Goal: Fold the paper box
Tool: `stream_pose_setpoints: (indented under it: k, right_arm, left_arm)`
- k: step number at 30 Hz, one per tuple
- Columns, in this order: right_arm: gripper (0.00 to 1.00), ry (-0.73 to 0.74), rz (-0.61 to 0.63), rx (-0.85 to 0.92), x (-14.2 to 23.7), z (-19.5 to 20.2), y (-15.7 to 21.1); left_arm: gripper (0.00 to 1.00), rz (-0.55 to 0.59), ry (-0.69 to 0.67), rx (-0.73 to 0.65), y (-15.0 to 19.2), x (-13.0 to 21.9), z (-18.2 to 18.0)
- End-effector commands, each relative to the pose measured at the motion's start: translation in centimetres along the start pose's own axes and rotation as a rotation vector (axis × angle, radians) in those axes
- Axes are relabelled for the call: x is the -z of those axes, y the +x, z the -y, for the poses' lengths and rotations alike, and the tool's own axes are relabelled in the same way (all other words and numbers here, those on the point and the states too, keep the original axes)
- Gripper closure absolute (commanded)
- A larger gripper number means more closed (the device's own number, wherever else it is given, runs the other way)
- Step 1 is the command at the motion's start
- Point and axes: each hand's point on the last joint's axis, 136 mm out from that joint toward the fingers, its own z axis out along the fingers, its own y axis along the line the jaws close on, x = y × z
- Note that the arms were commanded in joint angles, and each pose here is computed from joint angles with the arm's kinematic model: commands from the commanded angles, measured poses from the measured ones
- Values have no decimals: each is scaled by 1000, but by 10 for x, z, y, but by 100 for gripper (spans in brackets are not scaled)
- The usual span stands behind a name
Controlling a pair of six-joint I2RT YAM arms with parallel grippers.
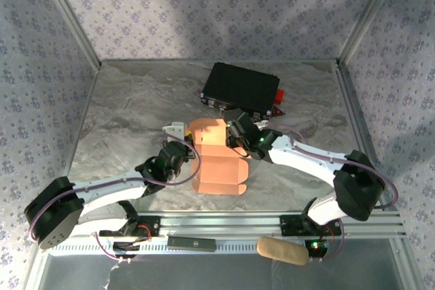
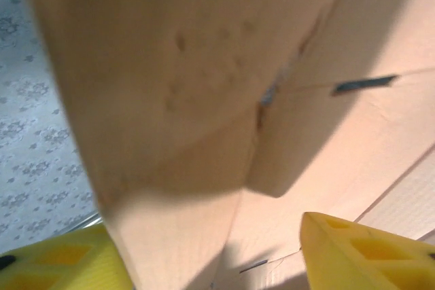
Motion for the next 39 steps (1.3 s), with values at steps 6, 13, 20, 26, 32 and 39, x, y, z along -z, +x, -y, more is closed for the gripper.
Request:
stream_pose_setpoints:
  k: [6, 13, 20, 26, 32, 39]
  right_arm:
    - [60, -60, 14, -49, 0, -20, -1]
    - [77, -42, 1, -43, -7, -16, -5]
    - [100, -22, 0, -19, -10, -14, -8]
    - [100, -36, -12, 19, -14, -16, -8]
    - [87, -55, -100, 74, -27, -19, 3]
    - [82, -4, -116, 95, -31, -11, 4]
  left_arm:
    - [100, 32, -1, 37, -9, 2, -2]
    - [100, 29, 1, 31, -9, 4, -3]
    - [100, 26, 24, 18, -13, 9, -4]
    - [100, -5, 90, 21, -14, 12, -2]
    - [100, -15, 106, 11, -12, 13, -1]
    - [100, -17, 93, 16, -10, 11, -3]
